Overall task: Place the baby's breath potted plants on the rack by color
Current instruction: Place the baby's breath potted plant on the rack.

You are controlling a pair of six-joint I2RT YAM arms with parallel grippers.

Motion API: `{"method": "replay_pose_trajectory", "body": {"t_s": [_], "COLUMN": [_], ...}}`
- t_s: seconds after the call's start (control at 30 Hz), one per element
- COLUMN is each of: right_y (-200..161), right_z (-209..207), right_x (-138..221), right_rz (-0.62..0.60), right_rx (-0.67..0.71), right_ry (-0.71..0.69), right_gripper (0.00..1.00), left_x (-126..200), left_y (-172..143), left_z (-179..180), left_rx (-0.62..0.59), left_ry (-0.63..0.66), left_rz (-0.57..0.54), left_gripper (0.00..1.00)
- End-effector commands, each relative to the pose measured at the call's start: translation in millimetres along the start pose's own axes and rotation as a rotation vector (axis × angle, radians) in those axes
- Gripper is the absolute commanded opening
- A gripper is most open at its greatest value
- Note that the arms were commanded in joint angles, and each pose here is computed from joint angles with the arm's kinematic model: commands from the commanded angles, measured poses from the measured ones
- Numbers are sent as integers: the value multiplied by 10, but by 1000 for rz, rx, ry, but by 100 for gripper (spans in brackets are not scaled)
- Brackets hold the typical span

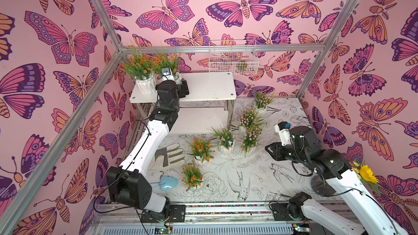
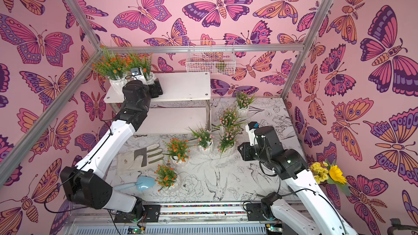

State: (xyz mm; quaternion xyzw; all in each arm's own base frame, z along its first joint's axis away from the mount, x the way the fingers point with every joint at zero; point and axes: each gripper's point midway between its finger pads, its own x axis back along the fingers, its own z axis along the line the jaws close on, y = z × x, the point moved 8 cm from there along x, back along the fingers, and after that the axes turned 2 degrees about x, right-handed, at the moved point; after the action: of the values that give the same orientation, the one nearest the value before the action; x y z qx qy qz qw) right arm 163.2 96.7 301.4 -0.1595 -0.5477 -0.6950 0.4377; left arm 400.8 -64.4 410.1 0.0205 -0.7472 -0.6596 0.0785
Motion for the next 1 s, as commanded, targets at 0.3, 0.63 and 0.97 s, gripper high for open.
{"method": "replay_pose_trajectory", "body": {"t_s": [0.3, 0.63, 0.97], "right_y": [-21, -26, -6], "right_z": [-15, -19, -6], "right_x": [25, 2, -49], "right_rz": [-15, -14, -12], "right_rx": [-11, -3, -2], "right_ry": [0, 3, 16], "right_gripper": [33, 35, 35], "left_x": [-171, -80, 252], "left_y": [214, 218, 371], "left_z": [-32, 6, 52], "left_rx": [30, 45, 52], "left_ry": [29, 32, 2], "left_rz": [-64, -68, -110], "left_gripper": [82, 100, 100]}}
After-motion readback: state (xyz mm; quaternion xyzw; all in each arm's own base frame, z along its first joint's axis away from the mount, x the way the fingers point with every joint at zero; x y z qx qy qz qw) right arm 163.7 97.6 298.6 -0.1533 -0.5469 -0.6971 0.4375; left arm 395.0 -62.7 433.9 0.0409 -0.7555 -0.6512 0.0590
